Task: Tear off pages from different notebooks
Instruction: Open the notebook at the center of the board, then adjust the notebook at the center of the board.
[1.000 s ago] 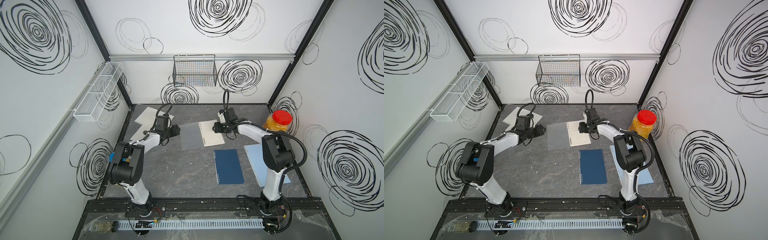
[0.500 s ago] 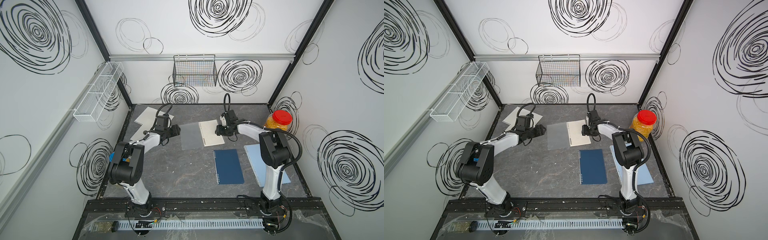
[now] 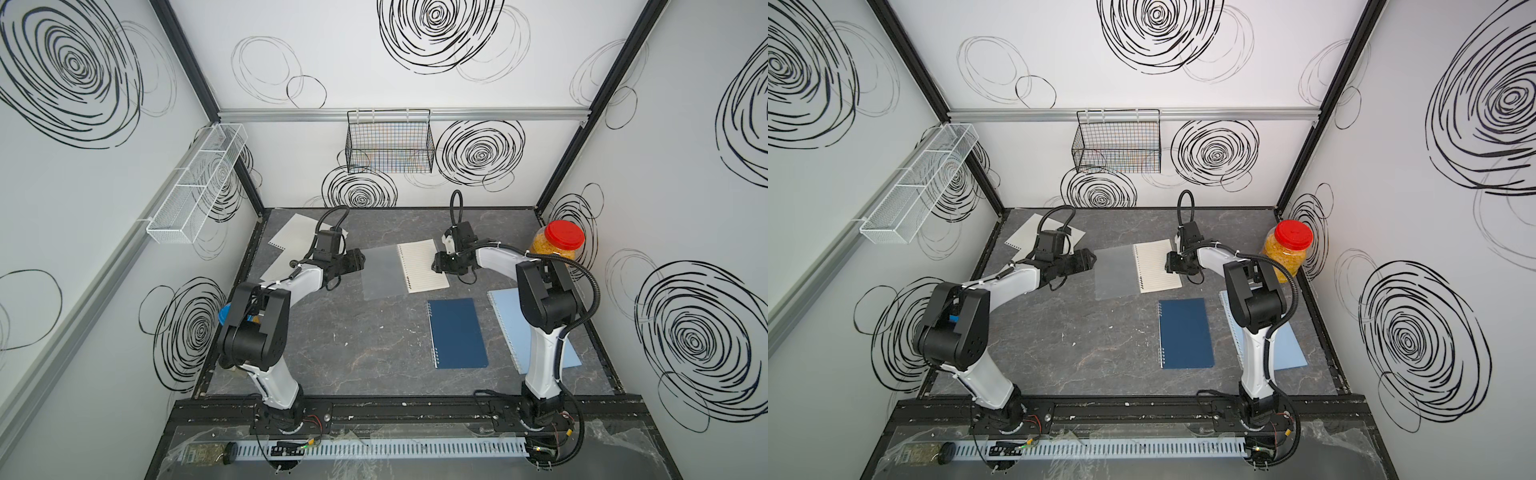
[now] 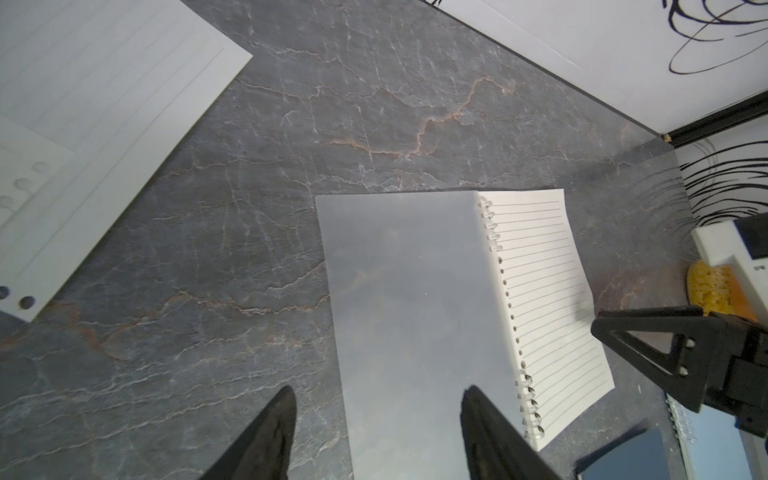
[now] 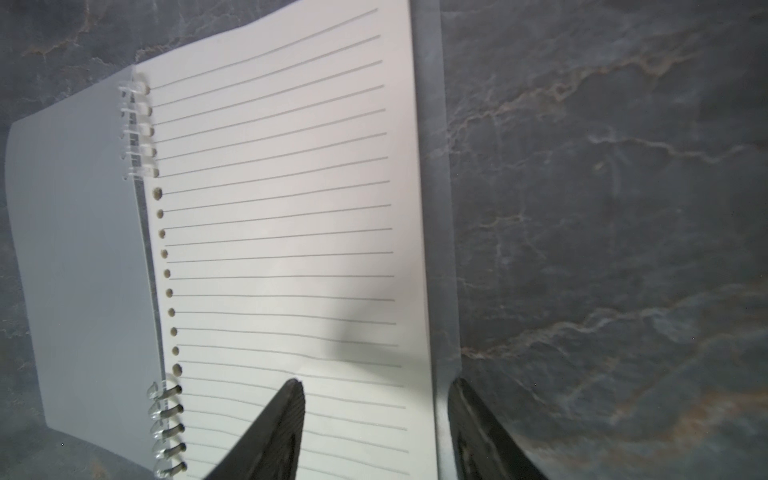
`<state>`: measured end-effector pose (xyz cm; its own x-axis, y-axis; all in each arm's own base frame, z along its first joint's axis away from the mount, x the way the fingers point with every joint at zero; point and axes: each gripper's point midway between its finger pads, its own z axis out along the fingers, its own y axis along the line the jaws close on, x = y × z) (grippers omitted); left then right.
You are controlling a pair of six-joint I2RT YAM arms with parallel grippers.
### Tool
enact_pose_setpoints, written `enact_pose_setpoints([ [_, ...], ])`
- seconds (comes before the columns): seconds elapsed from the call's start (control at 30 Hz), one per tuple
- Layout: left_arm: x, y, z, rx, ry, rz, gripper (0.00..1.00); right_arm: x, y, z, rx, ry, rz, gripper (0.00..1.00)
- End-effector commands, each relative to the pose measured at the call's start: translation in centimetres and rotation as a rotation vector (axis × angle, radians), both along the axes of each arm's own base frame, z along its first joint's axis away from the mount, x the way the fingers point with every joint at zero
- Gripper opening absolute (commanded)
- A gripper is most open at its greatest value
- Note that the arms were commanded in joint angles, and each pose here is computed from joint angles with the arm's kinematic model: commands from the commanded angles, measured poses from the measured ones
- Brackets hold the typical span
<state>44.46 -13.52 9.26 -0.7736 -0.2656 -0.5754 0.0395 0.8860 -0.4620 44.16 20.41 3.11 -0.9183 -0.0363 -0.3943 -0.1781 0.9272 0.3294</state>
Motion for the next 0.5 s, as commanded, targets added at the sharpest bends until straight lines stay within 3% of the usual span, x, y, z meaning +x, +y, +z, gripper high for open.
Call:
enact_pose_setpoints([
  [0.0,0.7,-1.9,0.0,-0.003,-0.008,-0.053,0.67,-0.9,0.2,-0.3,0.03,0.024,0.004,0.59],
  [0.47,0.6,-7.3,-1.3,0.065,0.019,-0.228,0.71,-4.0,2.0,-0.1,0.136,0.049,0.037,0.58],
])
